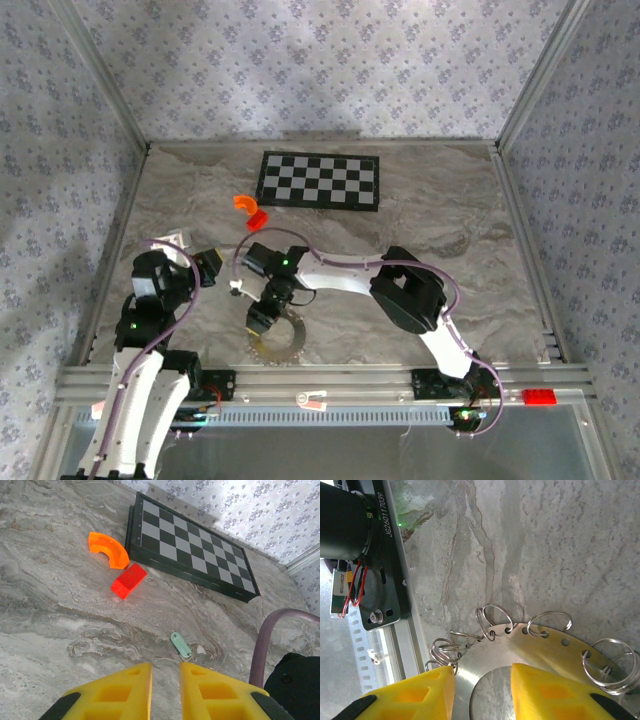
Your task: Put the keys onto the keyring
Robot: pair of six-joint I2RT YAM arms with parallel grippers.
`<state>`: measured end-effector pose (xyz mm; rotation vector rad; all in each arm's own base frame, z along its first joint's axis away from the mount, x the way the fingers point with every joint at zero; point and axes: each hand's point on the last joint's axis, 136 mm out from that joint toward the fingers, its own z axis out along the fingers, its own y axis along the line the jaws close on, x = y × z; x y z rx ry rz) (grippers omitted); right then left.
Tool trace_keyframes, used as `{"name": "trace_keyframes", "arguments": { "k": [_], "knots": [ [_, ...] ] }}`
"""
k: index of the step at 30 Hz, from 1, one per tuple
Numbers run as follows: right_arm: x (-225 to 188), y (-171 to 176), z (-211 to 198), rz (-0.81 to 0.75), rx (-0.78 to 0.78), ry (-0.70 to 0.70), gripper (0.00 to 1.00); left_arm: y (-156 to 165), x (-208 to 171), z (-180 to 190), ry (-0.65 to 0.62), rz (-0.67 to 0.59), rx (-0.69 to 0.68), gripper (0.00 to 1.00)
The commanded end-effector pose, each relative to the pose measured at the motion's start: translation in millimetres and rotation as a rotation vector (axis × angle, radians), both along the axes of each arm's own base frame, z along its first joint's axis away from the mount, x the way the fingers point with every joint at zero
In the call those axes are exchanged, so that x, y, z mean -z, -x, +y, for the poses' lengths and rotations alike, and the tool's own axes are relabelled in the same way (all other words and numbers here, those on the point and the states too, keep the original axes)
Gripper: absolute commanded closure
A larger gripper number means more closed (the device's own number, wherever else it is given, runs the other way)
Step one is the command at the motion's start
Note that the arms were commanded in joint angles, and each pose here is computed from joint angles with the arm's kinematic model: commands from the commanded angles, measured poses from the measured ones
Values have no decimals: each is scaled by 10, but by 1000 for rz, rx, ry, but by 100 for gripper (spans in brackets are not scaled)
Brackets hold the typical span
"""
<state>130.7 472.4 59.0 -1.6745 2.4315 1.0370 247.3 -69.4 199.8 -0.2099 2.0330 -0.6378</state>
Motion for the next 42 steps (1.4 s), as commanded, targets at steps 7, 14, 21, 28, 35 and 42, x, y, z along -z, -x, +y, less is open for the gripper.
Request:
{"name": "trace_keyframes", "arguments": {
  "k": [7, 14, 21, 28, 35, 42],
  "knots": [
    [126, 74, 105, 30, -15, -10, 66, -3, -115, -4, 9, -47, 5, 79],
    [137, 73, 172, 25, -9, -28, 66, 2, -125, 2, 9, -52, 3, 78],
    [174, 85, 196, 22, -12, -27, 66, 15, -135, 7, 8, -57, 0, 79],
    [195, 87, 217, 10, -14, -29, 66, 26, -152, 8, 7, -63, 0, 79],
    [230, 93, 222, -3, -20, -28, 66, 27, -154, 9, 7, -65, 0, 79],
    [255, 104, 248, -12, -26, -33, 67, 31, -159, 12, 7, -67, -2, 79]
  ]
}}
